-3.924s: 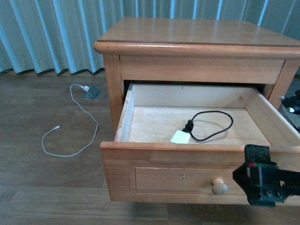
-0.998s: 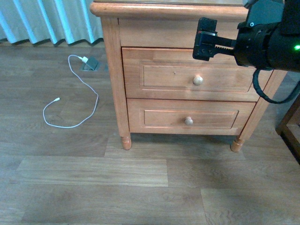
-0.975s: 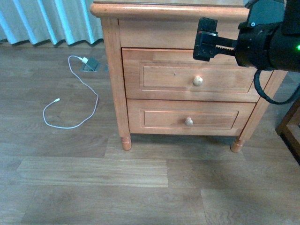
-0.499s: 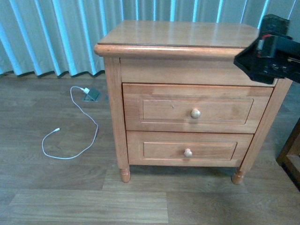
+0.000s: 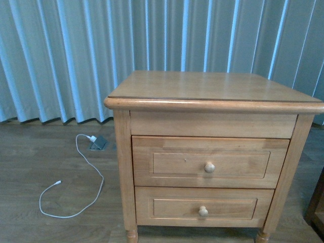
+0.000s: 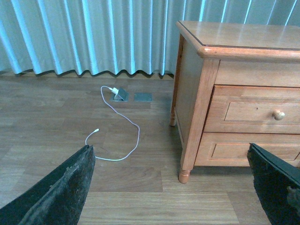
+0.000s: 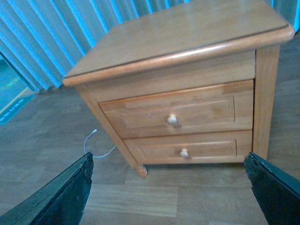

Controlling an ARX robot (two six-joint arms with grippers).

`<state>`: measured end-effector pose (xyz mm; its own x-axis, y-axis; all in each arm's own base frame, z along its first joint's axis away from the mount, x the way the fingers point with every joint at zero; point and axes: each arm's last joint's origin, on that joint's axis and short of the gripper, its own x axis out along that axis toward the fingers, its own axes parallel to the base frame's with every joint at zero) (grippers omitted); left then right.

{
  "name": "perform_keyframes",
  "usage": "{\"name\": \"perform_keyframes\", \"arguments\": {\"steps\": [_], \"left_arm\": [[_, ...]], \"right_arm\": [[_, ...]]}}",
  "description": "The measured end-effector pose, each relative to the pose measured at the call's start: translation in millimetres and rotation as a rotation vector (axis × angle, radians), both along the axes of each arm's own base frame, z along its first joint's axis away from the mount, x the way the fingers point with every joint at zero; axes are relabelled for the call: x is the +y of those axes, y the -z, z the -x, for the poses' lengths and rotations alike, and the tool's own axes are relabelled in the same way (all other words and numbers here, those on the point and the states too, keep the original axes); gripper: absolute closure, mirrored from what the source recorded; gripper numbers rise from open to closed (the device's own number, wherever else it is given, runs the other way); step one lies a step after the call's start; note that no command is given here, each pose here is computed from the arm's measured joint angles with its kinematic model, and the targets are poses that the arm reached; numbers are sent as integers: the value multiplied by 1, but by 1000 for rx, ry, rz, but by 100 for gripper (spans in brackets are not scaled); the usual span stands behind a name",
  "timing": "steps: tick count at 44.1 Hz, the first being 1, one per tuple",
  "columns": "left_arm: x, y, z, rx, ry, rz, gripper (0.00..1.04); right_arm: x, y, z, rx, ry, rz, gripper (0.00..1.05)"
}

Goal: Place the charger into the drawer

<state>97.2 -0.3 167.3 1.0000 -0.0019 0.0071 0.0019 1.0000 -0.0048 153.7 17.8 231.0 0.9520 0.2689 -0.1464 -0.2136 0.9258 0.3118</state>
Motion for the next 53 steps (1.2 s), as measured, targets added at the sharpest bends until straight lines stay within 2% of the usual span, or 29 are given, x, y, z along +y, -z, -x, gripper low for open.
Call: {"name": "perform_keyframes", "arguments": {"steps": [11, 14, 16, 20, 26, 30, 33, 53], "left_arm": [[0, 0, 0, 0, 0, 0, 6], [0, 0, 0, 0, 0, 0, 6], [0, 0, 0, 0, -1, 0, 6], [0, 0, 0, 0, -1, 0, 6], [0, 0, 0, 0, -1, 0, 6], [0, 0, 0, 0, 0, 0, 6], [0, 0, 0, 0, -1, 0, 6], [0, 0, 0, 0, -1, 0, 6]], "right_arm": [[0, 1, 0, -13, 21, 13, 10], [-1, 5, 2, -117, 152, 98, 20], [-4, 11, 7, -171, 241, 192, 32], [-9, 22, 13, -180, 245, 255, 50], [-17, 31, 18, -183, 246, 280, 71], [-18, 38, 23, -186, 250, 287, 92], [-18, 41, 26, -185, 248, 290, 103], [-18, 59, 40, -198, 250, 293, 103]]}}
